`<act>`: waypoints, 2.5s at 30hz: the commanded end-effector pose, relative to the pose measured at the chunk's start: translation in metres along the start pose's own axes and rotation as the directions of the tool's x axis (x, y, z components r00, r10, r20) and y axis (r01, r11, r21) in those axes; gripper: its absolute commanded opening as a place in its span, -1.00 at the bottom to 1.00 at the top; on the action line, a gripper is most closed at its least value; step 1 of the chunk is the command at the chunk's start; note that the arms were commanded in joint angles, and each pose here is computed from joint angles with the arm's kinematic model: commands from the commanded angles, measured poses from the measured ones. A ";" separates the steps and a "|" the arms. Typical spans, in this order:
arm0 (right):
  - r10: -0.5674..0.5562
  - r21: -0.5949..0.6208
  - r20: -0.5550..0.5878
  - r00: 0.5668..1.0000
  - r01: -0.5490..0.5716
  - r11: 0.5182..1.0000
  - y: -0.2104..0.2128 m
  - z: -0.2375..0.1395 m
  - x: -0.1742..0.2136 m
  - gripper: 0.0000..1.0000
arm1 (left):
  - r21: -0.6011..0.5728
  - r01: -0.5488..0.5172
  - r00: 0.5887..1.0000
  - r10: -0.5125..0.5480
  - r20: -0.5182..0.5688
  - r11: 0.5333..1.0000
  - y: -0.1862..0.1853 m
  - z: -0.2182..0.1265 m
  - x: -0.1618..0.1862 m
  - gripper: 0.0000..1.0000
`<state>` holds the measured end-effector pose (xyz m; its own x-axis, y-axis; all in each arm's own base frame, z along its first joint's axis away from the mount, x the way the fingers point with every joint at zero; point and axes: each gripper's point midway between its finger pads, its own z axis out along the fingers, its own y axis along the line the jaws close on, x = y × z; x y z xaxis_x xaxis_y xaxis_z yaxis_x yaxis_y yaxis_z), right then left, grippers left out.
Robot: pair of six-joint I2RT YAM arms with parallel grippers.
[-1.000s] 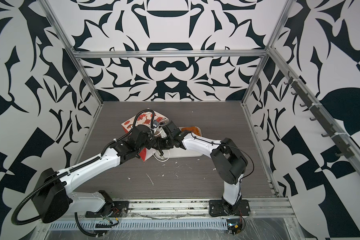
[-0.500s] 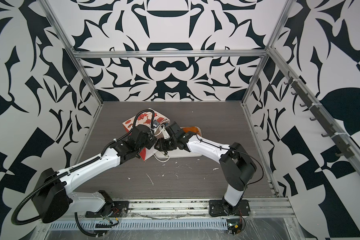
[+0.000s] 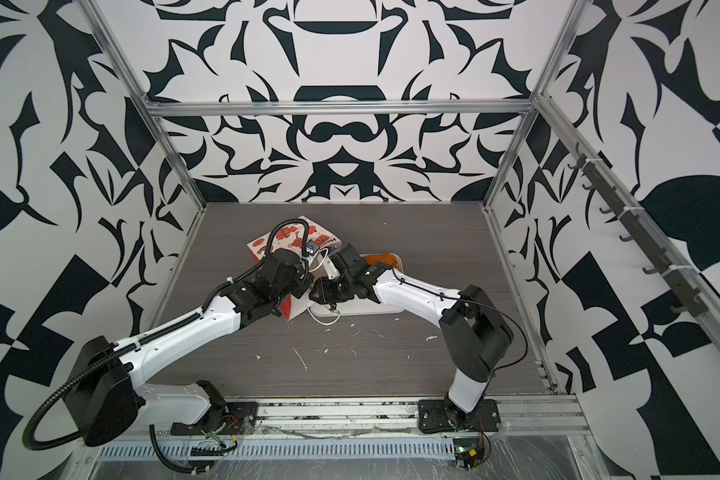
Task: Take the fake bread out of the paper bag
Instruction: 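Close the tongs on the yellow bread inside the bag with the right gripper, then pull the yellow bread out of the bag with the right gripper's tongs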
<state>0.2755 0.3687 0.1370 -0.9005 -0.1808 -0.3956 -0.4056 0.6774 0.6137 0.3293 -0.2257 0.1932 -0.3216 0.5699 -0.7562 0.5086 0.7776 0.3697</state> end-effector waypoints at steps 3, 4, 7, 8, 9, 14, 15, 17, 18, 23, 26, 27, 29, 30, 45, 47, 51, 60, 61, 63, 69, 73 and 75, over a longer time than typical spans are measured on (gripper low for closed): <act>-0.052 -0.046 0.052 0.997 0.054 0.997 0.020 -0.003 -0.021 -0.15 | 0.017 0.026 0.996 -0.028 0.089 1.000 0.002 -0.009 -0.027 -1.00; -0.052 -0.048 0.050 0.997 0.054 0.997 0.021 -0.002 -0.022 -0.15 | 0.020 0.028 0.995 -0.030 0.092 0.999 0.002 -0.009 -0.028 -1.00; -0.049 -0.045 0.048 0.998 0.051 0.998 0.020 0.003 -0.025 -0.14 | 0.022 0.029 0.995 -0.031 0.096 0.999 0.002 -0.010 -0.029 -1.00; -0.049 -0.045 0.048 0.998 0.051 0.998 0.020 0.004 -0.026 -0.14 | 0.022 0.029 0.995 -0.031 0.096 0.999 0.002 -0.011 -0.029 -1.00; -0.047 -0.043 0.047 0.998 0.049 0.998 0.019 0.005 -0.027 -0.15 | 0.022 0.030 0.995 -0.032 0.097 0.999 0.002 -0.011 -0.030 -1.00; -0.035 -0.041 0.054 0.998 0.037 0.998 0.017 0.010 -0.033 -0.15 | 0.028 0.032 0.995 -0.034 0.098 0.999 0.001 -0.012 -0.029 -1.00; -0.035 -0.043 0.055 0.998 0.038 0.998 0.017 0.011 -0.034 -0.15 | 0.030 0.033 0.994 -0.036 0.099 0.999 0.001 -0.012 -0.029 -1.00; -0.034 -0.044 0.055 0.998 0.036 0.998 0.017 0.013 -0.035 -0.15 | 0.033 0.035 0.994 -0.038 0.100 0.999 0.000 -0.012 -0.029 -1.00; -0.034 -0.046 0.057 0.998 0.036 0.998 0.017 0.014 -0.037 -0.15 | 0.033 0.033 0.995 -0.036 0.096 0.999 0.000 -0.011 -0.028 -1.00; -0.020 -0.056 0.052 0.998 0.023 0.998 0.016 0.018 -0.038 -0.21 | 0.036 0.033 0.995 -0.036 0.096 0.999 -0.001 -0.010 -0.027 -1.00; -0.018 -0.056 0.055 0.998 0.021 0.998 0.016 0.018 -0.038 -0.31 | 0.030 0.033 0.994 -0.036 0.099 0.999 0.000 -0.011 -0.028 -1.00; -0.017 -0.053 0.057 0.998 0.020 0.998 0.015 0.017 -0.038 -0.35 | 0.027 0.033 0.994 -0.036 0.099 0.999 0.000 -0.011 -0.028 -1.00; -0.016 -0.044 0.064 0.998 0.018 0.999 0.013 0.015 -0.038 -0.40 | 0.025 0.034 0.994 -0.036 0.099 0.999 0.001 -0.011 -0.027 -1.00; -0.015 -0.041 0.068 0.998 0.018 0.999 0.012 0.013 -0.038 -0.43 | 0.024 0.035 0.994 -0.038 0.100 0.999 0.001 -0.010 -0.027 -1.00; 0.013 0.005 0.139 0.990 -0.014 1.000 -0.007 -0.036 -0.025 -0.51 | 0.006 0.031 0.996 -0.031 0.088 1.000 0.000 -0.002 -0.024 -1.00; 0.024 -0.005 0.144 0.989 -0.024 1.000 -0.008 -0.042 -0.023 -0.51 | -0.003 0.033 0.996 -0.033 0.084 0.999 0.001 0.000 -0.024 -1.00; 0.044 -0.034 0.144 0.989 -0.039 0.999 -0.009 -0.053 -0.018 -0.51 | -0.026 0.037 0.996 -0.035 0.082 0.999 0.004 0.004 -0.026 -1.00; 0.058 -0.085 0.116 0.992 -0.049 0.995 -0.006 -0.076 0.003 -0.52 | -0.100 0.052 0.995 -0.044 0.085 0.994 0.014 0.012 -0.027 -1.00; 0.063 -0.090 0.117 0.991 -0.053 0.995 -0.006 -0.079 0.005 -0.52 | -0.104 0.054 0.995 -0.046 0.086 0.993 0.014 0.013 -0.026 -1.00; 0.080 -0.091 0.128 0.989 -0.069 0.993 -0.010 -0.084 0.007 -0.52 | -0.109 0.057 0.995 -0.048 0.085 0.992 0.014 0.016 -0.025 -1.00; 0.121 -0.102 0.133 0.984 -0.108 0.989 -0.017 -0.103 0.019 -0.52 | -0.131 0.065 0.995 -0.054 0.081 0.989 0.015 0.020 -0.021 -1.00; 0.128 -0.085 0.137 0.982 -0.117 0.989 -0.019 -0.124 0.032 -0.52 | -0.138 0.089 0.992 -0.077 0.096 0.986 0.017 0.020 -0.023 -1.00; 0.125 -0.059 0.146 0.981 -0.117 0.991 -0.021 -0.137 0.037 -0.52 | -0.149 0.106 0.991 -0.091 0.103 0.983 0.019 0.021 -0.024 -1.00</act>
<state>0.2367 0.2578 0.1778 -0.9318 0.0088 -0.3630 -0.2631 0.6725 0.6918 0.3560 -0.2293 0.1936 -0.3030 0.5277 -0.7935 0.4000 0.8262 0.3967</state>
